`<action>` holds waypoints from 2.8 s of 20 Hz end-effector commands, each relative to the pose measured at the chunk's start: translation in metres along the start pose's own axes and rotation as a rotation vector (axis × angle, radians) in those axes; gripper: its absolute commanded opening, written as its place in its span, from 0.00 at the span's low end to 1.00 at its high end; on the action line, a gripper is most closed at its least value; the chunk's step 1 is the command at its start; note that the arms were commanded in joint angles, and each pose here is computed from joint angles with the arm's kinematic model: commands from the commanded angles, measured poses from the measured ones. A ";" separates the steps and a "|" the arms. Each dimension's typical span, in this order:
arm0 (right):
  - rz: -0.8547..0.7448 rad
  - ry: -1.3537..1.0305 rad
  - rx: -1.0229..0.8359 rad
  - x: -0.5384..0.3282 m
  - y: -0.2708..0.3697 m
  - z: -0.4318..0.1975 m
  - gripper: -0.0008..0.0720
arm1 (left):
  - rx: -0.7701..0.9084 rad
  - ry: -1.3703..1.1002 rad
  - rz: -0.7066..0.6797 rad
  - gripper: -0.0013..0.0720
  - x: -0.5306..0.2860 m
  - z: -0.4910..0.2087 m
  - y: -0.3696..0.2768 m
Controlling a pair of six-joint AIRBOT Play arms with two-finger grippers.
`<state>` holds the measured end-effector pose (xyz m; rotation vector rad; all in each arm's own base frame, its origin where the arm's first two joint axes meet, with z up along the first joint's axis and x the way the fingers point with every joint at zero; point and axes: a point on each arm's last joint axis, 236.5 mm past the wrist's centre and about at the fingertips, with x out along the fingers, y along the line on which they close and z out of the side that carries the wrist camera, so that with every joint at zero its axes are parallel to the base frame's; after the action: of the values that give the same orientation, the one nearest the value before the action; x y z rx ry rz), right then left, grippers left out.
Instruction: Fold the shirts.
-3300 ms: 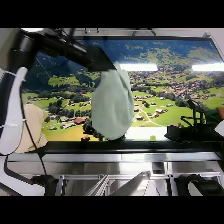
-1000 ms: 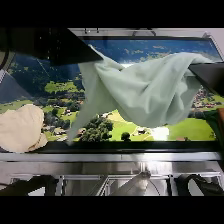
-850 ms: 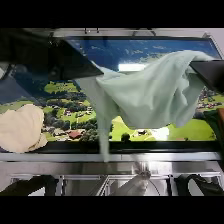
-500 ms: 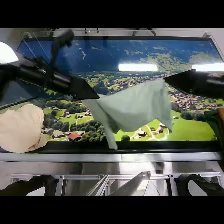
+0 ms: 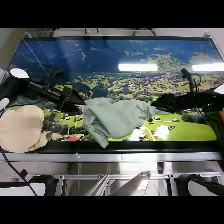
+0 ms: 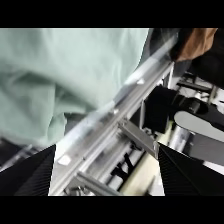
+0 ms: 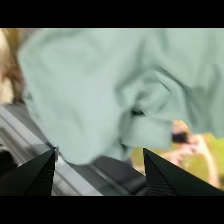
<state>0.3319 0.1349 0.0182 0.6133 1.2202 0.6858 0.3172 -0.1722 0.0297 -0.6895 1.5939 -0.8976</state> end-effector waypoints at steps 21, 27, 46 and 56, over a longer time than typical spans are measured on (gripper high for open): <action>0.137 0.068 0.181 0.072 -0.042 0.001 0.04 | -0.058 0.085 -0.243 0.03 0.145 -0.065 -0.019; 0.409 -0.187 -0.111 -0.046 0.102 0.057 0.03 | 0.308 -0.228 -0.685 0.03 -0.006 -0.067 -0.175; 0.098 -0.149 -0.166 -0.045 0.091 0.022 0.03 | -0.012 -0.090 0.145 0.92 0.128 -0.044 0.054; 0.106 -0.136 -0.177 -0.047 0.095 0.016 0.03 | 0.135 0.218 0.150 0.02 0.149 -0.045 0.011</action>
<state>0.3296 0.1595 0.1202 0.5742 0.9888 0.8050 0.2419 -0.2680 -0.0823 -0.4400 1.7419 -0.8930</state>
